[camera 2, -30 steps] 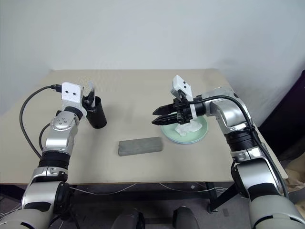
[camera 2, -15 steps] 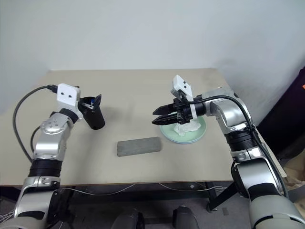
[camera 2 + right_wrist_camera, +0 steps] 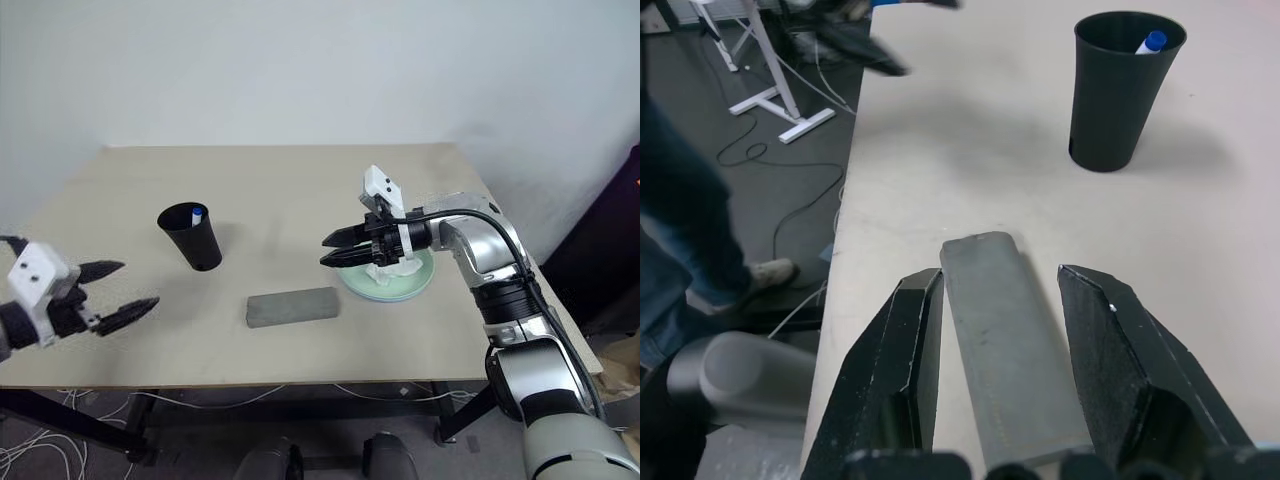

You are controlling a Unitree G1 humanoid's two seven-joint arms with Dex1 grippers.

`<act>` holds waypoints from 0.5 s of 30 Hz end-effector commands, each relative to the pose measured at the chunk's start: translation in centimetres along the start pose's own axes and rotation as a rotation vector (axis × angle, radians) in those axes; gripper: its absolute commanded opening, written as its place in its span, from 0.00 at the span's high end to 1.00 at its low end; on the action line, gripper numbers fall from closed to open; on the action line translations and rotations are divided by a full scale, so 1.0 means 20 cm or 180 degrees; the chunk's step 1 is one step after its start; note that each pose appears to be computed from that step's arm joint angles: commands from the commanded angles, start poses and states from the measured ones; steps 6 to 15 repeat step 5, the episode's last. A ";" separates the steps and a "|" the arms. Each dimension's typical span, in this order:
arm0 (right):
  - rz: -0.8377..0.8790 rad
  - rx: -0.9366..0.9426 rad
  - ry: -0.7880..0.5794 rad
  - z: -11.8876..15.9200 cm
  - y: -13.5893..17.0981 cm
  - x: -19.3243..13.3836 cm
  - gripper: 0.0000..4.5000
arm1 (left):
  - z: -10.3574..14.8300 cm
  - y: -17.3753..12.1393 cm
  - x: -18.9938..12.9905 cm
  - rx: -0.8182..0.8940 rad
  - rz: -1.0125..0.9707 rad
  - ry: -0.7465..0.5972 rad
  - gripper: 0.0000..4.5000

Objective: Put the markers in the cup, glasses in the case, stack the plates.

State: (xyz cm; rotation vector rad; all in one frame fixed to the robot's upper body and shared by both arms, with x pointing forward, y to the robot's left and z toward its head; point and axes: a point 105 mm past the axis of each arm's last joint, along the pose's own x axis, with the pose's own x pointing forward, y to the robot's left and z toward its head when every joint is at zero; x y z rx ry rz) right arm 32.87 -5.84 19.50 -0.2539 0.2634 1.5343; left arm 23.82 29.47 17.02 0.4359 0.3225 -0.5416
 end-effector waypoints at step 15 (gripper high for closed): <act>0.0298 -0.0097 -0.0137 0.09 0.11 0.09 0.56 | 0.04 -0.02 -0.12 -0.0180 0.0142 -0.0010 0.00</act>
